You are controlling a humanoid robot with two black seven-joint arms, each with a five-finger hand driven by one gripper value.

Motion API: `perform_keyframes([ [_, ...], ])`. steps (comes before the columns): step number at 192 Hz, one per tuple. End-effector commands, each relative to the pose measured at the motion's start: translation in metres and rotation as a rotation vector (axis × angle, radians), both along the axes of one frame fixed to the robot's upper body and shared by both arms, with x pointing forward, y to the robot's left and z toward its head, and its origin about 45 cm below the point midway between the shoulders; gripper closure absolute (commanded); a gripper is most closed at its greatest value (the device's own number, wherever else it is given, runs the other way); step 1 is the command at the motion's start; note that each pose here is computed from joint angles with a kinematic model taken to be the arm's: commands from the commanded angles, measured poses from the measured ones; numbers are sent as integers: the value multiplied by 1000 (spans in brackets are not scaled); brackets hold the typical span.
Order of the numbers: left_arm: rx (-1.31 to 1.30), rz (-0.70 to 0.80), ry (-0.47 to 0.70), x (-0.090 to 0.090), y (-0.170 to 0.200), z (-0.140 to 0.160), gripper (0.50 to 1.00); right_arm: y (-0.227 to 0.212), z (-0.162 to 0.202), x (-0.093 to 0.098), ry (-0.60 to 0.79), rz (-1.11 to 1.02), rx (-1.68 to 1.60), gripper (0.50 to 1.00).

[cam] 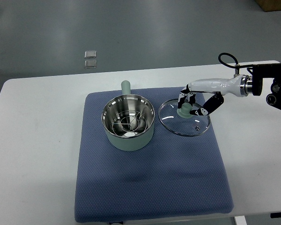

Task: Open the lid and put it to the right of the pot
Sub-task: 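Carry the lid beside the pot and lower it onto the cushion, then release the lid knob and withdraw the right hand away from the lid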

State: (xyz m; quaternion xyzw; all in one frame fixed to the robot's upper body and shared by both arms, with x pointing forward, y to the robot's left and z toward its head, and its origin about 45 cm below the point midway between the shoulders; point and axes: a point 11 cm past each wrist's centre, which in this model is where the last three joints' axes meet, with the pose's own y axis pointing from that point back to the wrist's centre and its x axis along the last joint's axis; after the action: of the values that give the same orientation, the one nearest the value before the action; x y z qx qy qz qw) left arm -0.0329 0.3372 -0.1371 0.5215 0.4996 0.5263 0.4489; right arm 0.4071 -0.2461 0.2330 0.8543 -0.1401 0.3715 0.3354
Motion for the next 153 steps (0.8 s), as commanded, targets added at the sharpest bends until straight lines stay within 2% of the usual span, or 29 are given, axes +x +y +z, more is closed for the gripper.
perform_keyframes([
  [1,0,0,0,0,0,0,500,6,-12,-5,13,2,12,926],
  [14,0,0,0,0,0,0,500,9,-16,-5,13,4,18,918],
  [26,1,0,0,0,0,0,500,11,-19,-6,13,1,24,877],
  [36,0,0,0,0,0,0,500,13,-19,-5,7,-2,31,789],
  [39,0,0,0,0,0,0,500,13,-18,-4,4,-5,34,744],
  [40,0,0,0,0,0,0,500,13,-18,-4,4,-5,34,744],
  [41,0,0,0,0,0,0,500,13,-18,-3,3,-6,35,720],
  [43,0,0,0,0,0,0,500,13,-18,-3,3,-6,35,720],
  [46,1,0,0,0,0,0,500,15,-19,-3,6,-7,42,673],
  [47,1,0,0,0,0,0,500,15,-19,-3,6,-7,42,673],
  [48,1,0,0,0,0,0,500,15,-19,-3,6,-8,43,646],
  [49,1,0,0,0,0,0,500,15,-19,-3,6,-8,43,646],
  [50,0,0,0,0,0,0,500,15,-19,-3,7,-7,46,620],
  [51,0,0,0,0,0,0,500,15,-19,-3,7,-7,46,619],
  [52,0,0,0,0,0,0,500,16,-19,-3,7,-7,46,595],
  [56,0,0,0,0,0,0,500,17,-19,-3,8,-6,49,575],
  [99,0,1,-1,0,0,0,500,14,-12,1,4,-27,75,570],
  [100,0,1,-1,0,0,0,500,14,-3,6,5,-49,119,570],
  [121,-1,2,1,0,0,0,500,19,16,15,41,-120,276,570],
  [141,0,1,-1,0,0,0,500,17,15,27,93,-245,421,570],
  [151,0,1,-1,0,0,0,500,17,15,27,93,-245,421,570],
  [153,-1,2,1,0,0,0,500,23,15,35,120,-294,500,570],
])
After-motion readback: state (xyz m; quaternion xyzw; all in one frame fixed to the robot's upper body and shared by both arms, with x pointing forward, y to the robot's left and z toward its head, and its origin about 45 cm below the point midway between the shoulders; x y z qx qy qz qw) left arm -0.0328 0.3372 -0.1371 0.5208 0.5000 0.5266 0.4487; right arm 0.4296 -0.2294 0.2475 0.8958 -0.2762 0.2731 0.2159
